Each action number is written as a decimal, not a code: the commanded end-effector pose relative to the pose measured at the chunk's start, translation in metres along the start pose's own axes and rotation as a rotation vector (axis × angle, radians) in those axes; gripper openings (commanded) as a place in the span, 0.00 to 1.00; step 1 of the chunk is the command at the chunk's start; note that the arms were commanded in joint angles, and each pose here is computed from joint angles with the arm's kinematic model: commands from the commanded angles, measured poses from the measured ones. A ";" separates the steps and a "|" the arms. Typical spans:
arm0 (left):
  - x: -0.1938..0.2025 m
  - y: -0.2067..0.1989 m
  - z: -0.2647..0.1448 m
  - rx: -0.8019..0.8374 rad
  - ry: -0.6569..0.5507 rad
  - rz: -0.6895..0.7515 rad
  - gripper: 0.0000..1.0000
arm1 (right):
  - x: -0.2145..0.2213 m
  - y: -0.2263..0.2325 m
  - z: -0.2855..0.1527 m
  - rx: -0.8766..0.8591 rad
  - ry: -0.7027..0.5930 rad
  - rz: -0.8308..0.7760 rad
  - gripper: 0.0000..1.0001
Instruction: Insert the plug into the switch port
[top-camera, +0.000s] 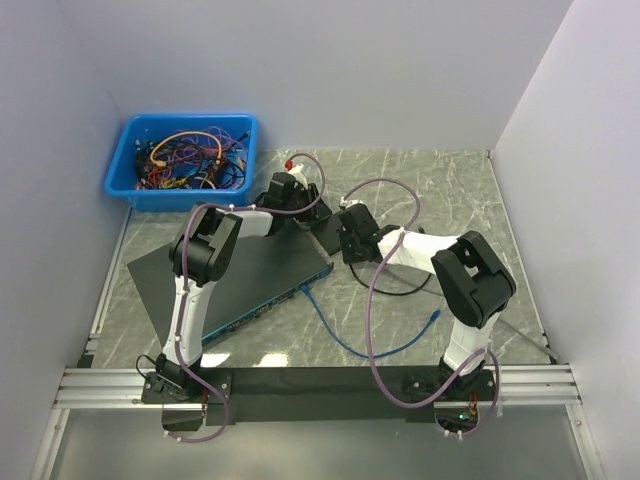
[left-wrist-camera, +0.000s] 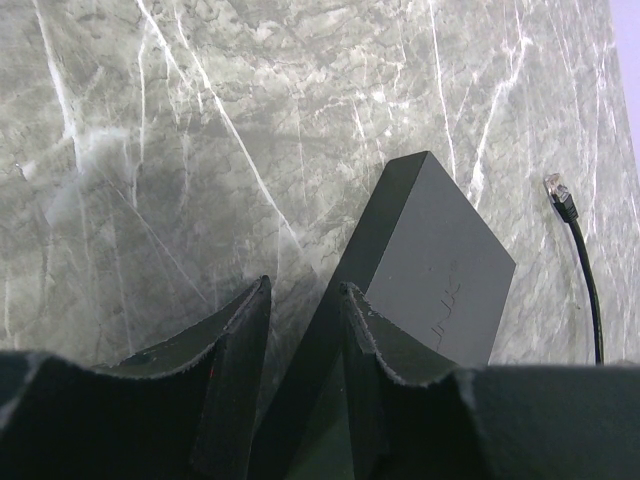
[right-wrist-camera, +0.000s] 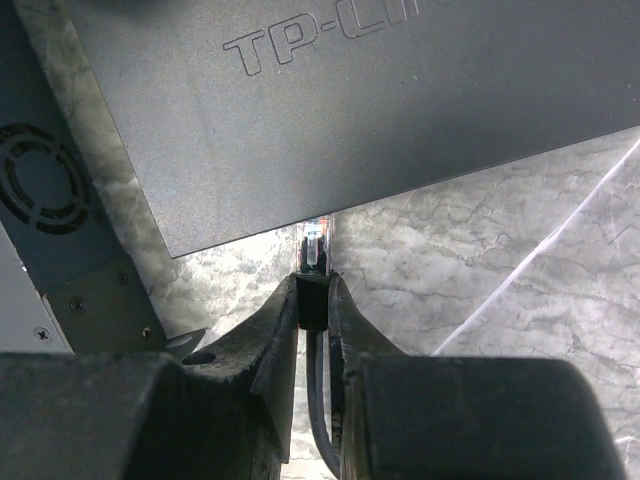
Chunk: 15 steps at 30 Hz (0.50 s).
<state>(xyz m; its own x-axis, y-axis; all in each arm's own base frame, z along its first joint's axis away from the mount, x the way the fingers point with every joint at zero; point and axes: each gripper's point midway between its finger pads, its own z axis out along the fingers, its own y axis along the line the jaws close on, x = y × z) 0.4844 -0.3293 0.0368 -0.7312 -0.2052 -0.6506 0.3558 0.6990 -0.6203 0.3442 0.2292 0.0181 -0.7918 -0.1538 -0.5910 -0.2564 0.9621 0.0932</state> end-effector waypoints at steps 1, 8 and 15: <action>0.022 0.008 0.000 -0.014 0.061 -0.004 0.41 | -0.037 0.010 -0.013 -0.020 -0.115 0.016 0.00; 0.023 0.009 0.000 -0.016 0.064 -0.004 0.41 | -0.042 0.018 -0.012 -0.048 -0.125 0.024 0.00; 0.022 0.010 0.001 -0.025 0.063 -0.007 0.41 | -0.049 0.022 -0.015 -0.048 -0.145 0.023 0.00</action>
<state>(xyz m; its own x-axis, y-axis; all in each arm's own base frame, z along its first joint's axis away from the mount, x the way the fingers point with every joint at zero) 0.4845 -0.3292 0.0367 -0.7312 -0.2054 -0.6505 0.3552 0.6996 -0.6201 0.3431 0.2324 0.0189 -0.7903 -0.1544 -0.5929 -0.2596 0.9609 0.0959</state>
